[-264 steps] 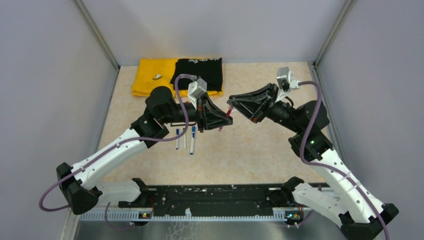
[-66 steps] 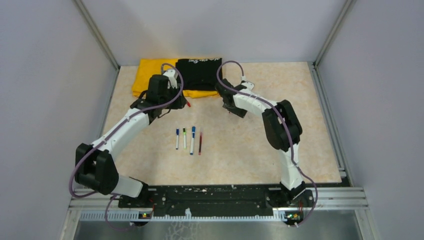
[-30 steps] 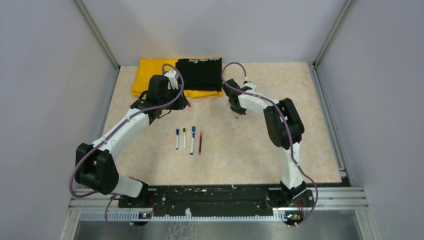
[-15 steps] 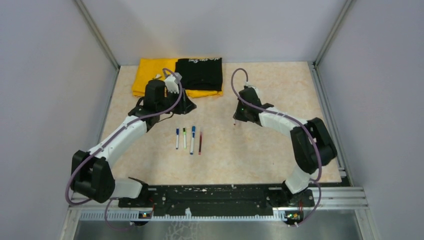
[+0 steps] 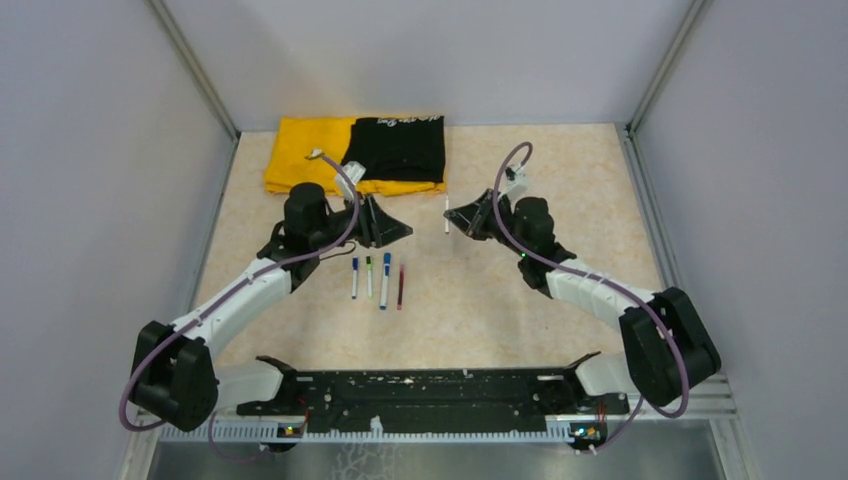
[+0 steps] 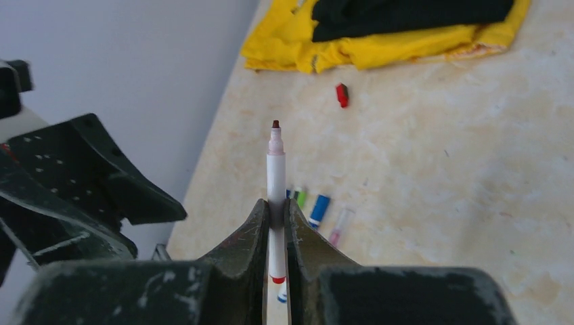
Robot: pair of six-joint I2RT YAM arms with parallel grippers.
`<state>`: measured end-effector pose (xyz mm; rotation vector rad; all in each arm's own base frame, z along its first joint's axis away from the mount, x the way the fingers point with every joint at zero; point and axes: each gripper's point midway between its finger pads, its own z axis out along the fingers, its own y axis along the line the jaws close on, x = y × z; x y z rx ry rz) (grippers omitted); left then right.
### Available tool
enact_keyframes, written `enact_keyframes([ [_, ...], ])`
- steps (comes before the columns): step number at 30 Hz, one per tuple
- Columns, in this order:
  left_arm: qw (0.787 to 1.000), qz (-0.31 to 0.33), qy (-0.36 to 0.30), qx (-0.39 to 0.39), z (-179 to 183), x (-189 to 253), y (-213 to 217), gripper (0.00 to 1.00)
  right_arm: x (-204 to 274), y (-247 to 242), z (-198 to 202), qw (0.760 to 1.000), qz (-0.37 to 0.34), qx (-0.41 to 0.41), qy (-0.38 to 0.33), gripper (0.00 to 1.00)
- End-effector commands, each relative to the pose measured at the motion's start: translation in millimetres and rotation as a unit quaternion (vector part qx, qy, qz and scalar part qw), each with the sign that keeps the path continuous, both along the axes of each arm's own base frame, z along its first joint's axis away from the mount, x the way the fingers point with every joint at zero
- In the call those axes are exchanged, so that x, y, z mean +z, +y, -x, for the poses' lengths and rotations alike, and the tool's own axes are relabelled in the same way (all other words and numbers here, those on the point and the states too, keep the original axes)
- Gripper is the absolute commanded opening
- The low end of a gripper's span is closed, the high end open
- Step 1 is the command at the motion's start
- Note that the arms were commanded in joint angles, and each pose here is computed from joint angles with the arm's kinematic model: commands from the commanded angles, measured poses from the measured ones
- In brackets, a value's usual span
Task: Insert the pens into the pen caps
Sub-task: Pick up the pen from the center of the board, then adjust the pen.
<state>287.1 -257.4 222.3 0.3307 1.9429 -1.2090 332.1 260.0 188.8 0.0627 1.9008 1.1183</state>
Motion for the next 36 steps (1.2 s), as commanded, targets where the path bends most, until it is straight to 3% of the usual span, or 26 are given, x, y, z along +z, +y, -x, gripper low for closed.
enact_keyframes([
  [1, 0.996, 0.054, -0.056, -0.050, 14.7, 41.6, -22.4, 0.51, 92.4, 8.6, 13.5, 0.986, -0.116, 0.021, -0.122, 0.00],
  [7, 0.992, 0.068, -0.074, -0.076, 19.3, 56.8, -37.8, 0.53, 126.0, 9.6, 31.4, 0.973, -0.154, 0.029, -0.170, 0.00],
  [28, 0.987, 0.095, -0.093, -0.088, 24.6, 78.5, -50.3, 0.56, 144.0, 45.2, 61.4, 0.957, -0.175, 0.130, -0.193, 0.00],
  [33, 0.987, 0.096, -0.095, -0.090, 24.5, 80.0, -52.5, 0.52, 147.5, 52.4, 66.3, 0.952, -0.189, 0.147, -0.190, 0.00],
  [36, 0.986, 0.097, -0.097, -0.093, 24.3, 82.2, -54.0, 0.40, 148.1, 54.3, 67.5, 0.950, -0.194, 0.151, -0.190, 0.00],
])
